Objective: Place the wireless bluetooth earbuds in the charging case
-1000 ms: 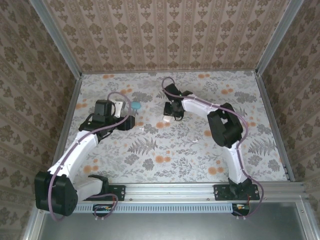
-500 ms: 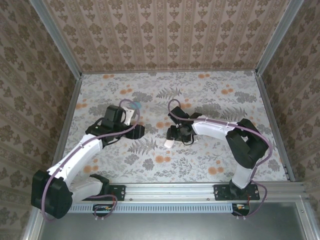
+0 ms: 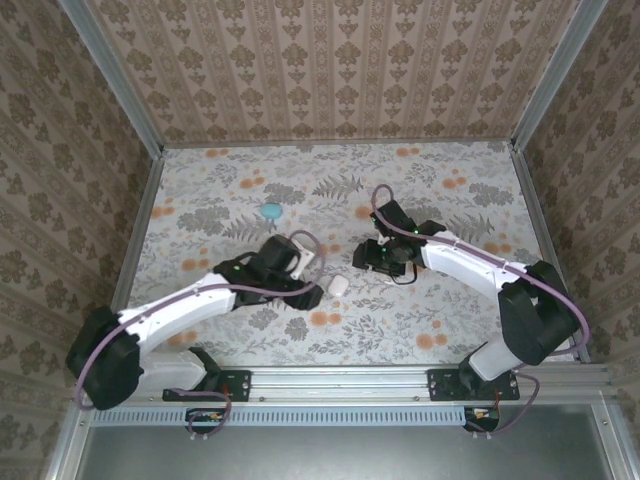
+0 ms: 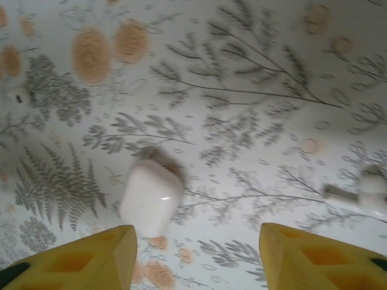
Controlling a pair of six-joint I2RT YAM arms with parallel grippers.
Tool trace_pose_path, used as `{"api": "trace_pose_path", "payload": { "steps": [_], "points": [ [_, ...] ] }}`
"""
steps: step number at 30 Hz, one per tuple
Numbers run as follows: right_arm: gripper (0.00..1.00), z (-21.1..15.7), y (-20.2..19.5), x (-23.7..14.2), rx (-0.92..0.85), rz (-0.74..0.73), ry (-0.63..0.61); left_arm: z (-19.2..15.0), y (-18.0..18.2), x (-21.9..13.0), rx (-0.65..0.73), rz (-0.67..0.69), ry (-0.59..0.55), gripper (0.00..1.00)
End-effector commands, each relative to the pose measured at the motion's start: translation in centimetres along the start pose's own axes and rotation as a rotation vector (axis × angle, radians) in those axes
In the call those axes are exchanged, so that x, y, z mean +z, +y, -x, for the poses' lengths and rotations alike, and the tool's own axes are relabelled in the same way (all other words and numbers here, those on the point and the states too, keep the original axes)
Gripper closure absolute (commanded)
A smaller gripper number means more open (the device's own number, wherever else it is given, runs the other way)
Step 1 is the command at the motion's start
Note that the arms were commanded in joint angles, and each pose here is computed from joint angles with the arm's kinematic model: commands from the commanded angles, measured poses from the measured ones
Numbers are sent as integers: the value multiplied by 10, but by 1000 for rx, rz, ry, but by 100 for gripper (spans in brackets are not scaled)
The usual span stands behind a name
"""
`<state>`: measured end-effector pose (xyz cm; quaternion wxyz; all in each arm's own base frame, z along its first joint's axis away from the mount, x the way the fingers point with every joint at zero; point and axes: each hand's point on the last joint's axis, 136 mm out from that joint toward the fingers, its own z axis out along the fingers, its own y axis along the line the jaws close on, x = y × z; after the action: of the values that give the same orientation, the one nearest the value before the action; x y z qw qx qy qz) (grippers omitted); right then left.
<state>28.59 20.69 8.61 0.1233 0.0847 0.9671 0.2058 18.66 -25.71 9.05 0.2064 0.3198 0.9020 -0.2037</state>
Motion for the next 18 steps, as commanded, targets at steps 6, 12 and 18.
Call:
{"api": "trace_pose_path", "payload": {
  "steps": [6,12,18],
  "points": [
    [43,-3,-19,-22,74,83,-34,21,-14,52,35,40,86,27],
    [42,-3,-36,-32,110,97,-60,22,-22,76,50,22,150,28],
    [42,-2,-45,-33,131,109,-67,14,-20,91,63,50,210,29]
  ]
}}
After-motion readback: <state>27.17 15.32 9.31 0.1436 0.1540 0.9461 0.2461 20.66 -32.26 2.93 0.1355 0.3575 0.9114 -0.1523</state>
